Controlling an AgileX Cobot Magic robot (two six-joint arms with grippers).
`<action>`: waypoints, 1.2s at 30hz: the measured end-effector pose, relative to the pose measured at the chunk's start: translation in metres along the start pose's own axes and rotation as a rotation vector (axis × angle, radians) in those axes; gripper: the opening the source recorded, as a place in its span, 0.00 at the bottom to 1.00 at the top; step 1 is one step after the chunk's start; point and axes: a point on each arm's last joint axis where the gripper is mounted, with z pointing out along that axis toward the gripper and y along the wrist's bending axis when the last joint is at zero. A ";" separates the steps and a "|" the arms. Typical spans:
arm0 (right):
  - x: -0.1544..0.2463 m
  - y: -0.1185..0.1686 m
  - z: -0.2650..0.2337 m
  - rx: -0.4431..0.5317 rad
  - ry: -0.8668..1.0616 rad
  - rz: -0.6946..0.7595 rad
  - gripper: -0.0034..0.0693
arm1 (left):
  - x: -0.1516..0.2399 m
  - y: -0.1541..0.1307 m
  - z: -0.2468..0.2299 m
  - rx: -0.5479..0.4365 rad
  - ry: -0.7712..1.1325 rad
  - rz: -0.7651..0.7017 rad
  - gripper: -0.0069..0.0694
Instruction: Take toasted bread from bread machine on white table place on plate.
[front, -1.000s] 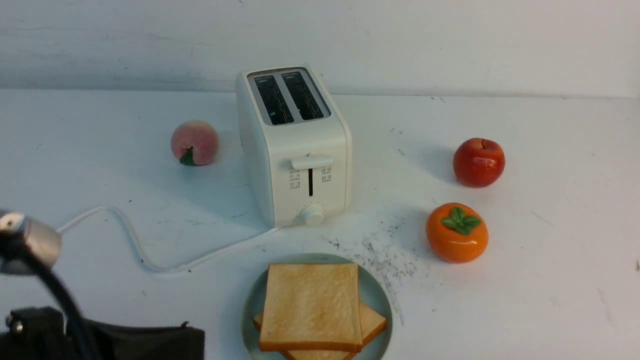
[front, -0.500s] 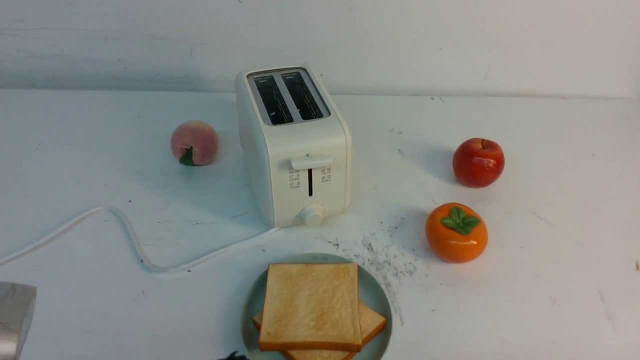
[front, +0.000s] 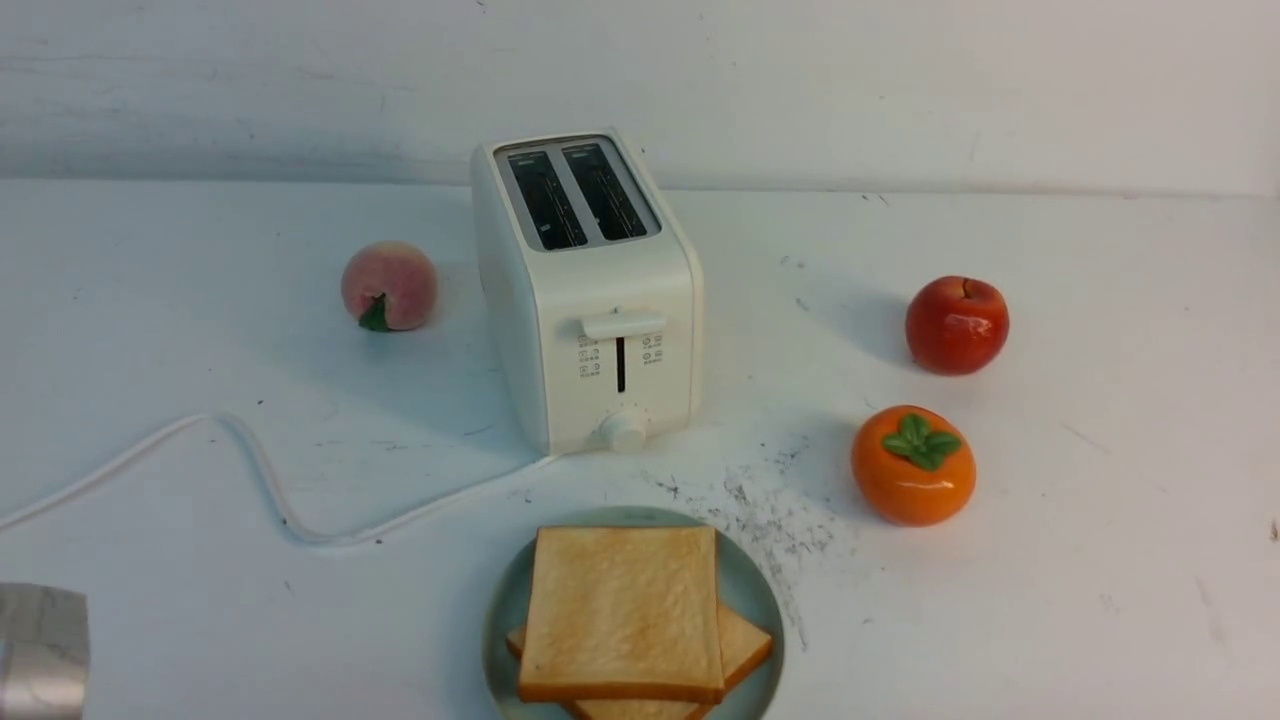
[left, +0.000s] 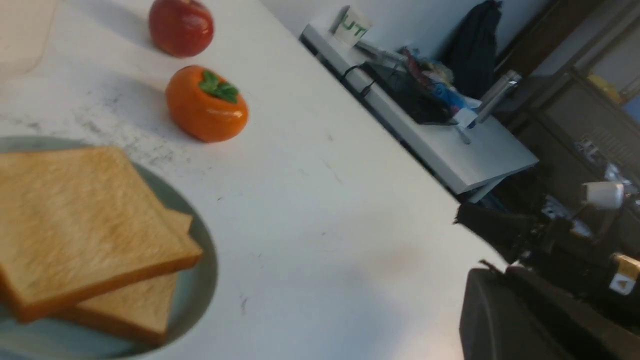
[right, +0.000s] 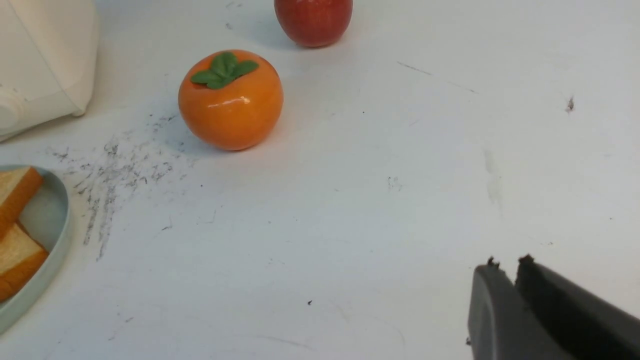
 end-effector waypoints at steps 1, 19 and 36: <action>0.000 0.000 0.000 0.000 0.000 0.000 0.14 | 0.001 0.002 -0.001 -0.022 0.015 0.034 0.10; 0.000 0.000 0.000 0.000 0.000 -0.001 0.18 | -0.030 0.034 -0.027 -0.382 -0.237 0.365 0.11; 0.000 0.000 0.000 0.000 0.000 -0.001 0.21 | 0.017 0.082 -0.072 -0.803 -0.449 0.198 0.14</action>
